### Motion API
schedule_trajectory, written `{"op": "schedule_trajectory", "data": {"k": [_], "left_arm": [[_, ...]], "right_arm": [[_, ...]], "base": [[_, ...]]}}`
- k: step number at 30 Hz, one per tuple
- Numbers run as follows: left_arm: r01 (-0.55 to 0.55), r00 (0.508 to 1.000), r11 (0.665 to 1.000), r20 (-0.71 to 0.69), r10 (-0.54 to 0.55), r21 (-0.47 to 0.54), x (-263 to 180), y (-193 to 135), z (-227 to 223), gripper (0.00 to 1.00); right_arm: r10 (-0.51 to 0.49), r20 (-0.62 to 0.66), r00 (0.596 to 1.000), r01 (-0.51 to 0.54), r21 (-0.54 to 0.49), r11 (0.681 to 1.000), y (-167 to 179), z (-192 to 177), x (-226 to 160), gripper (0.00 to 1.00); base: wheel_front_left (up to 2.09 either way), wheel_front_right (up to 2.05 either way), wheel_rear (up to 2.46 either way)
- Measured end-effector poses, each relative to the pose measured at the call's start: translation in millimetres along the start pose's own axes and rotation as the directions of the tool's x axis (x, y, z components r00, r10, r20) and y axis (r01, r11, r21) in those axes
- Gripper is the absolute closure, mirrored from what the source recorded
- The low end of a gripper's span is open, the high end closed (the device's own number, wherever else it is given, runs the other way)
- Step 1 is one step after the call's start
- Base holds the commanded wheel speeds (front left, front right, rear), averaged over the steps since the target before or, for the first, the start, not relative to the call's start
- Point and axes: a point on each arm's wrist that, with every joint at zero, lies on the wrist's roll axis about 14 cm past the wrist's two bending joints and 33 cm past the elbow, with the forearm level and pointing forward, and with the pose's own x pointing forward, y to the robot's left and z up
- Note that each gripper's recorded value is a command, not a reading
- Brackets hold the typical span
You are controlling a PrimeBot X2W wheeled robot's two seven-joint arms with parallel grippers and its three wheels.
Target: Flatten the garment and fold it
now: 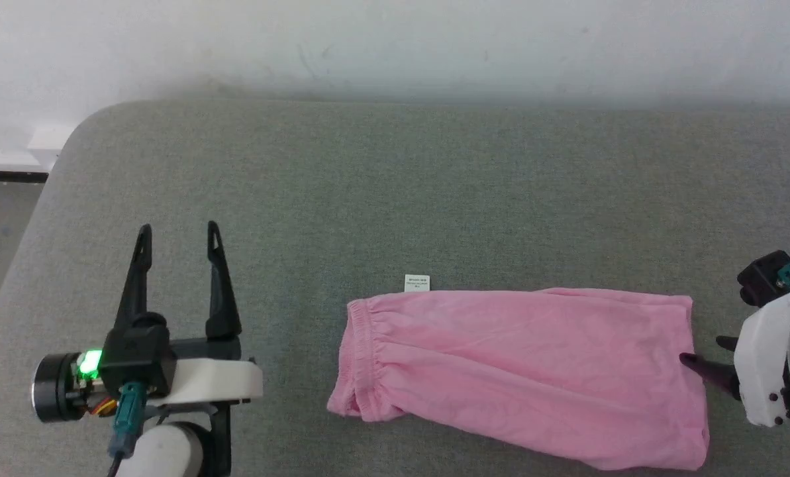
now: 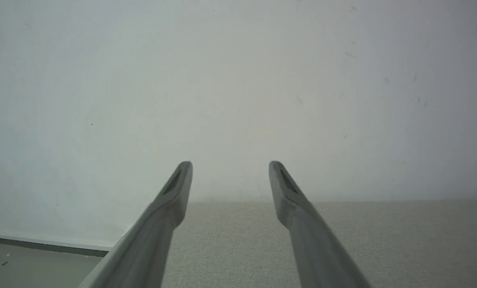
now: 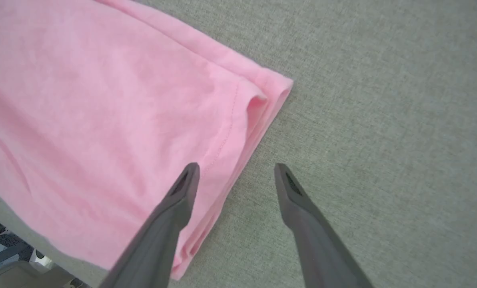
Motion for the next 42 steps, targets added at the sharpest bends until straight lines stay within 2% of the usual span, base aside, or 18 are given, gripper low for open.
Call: {"op": "schedule_trajectory", "data": {"k": [7,12,14,15,23,29,35,38,42], "left_arm": [[-0.080,0.995,0.995,-0.054,0.083,0.055,-19.1,27.8,-22.0,0.00],[-0.055,0.990,0.996,-0.123,0.063,0.064,-32.9,27.9,-43.5,0.00],[-0.053,0.991,0.997,-0.122,0.060,0.063,-35.4,25.9,-43.4,0.00],[-0.051,0.991,0.997,-0.122,0.058,0.061,-36.5,25.1,-43.2,0.00],[-0.065,0.992,0.992,-0.101,0.075,0.107,-39.7,31.8,-38.8,0.00],[-0.038,0.996,0.992,-0.080,0.047,0.117,-39.4,25.0,-33.2,0.00],[-0.022,0.997,0.994,-0.076,0.031,0.109,-43.1,18.9,-30.6,0.00],[-0.019,0.996,0.994,-0.080,0.028,0.108,-47.2,18.0,-30.8,0.00],[-0.015,0.997,0.993,-0.075,0.024,0.115,-49.8,17.5,-28.9,0.00]], "right_arm": [[0.025,-0.070,0.997,-0.021,0.059,0.998,14.2,-27.0,27.9,0.00],[0.034,-0.067,0.997,-0.028,0.084,0.996,19.9,-31.0,33.9,0.00],[0.032,-0.064,0.997,-0.026,0.087,0.996,20.5,-30.5,33.5,0.85],[0.032,-0.059,0.998,-0.026,0.088,0.996,21.0,-29.9,32.8,1.00],[0.024,0.027,0.999,-0.027,0.094,0.995,21.4,-16.3,22.0,1.00],[-0.067,0.088,0.994,0.058,0.104,0.993,-14.6,0.2,-2.7,1.00],[-0.138,0.074,0.988,0.129,0.114,0.985,-44.1,-0.4,-28.2,1.00],[-0.104,0.091,0.990,0.097,0.077,0.992,-32.9,5.0,-34.1,1.00],[-0.012,0.144,0.990,0.012,0.000,1.000,-0.8,24.1,-41.2,1.00]], "base": [[0.00,0.00,0.00],[0.00,0.00,0.00],[0.00,0.00,0.00],[0.00,0.00,0.00],[0.00,0.00,0.00],[0.00,0.00,0.00],[0.00,0.00,0.00],[0.00,0.00,0.00],[0.00,0.00,0.00]]}}
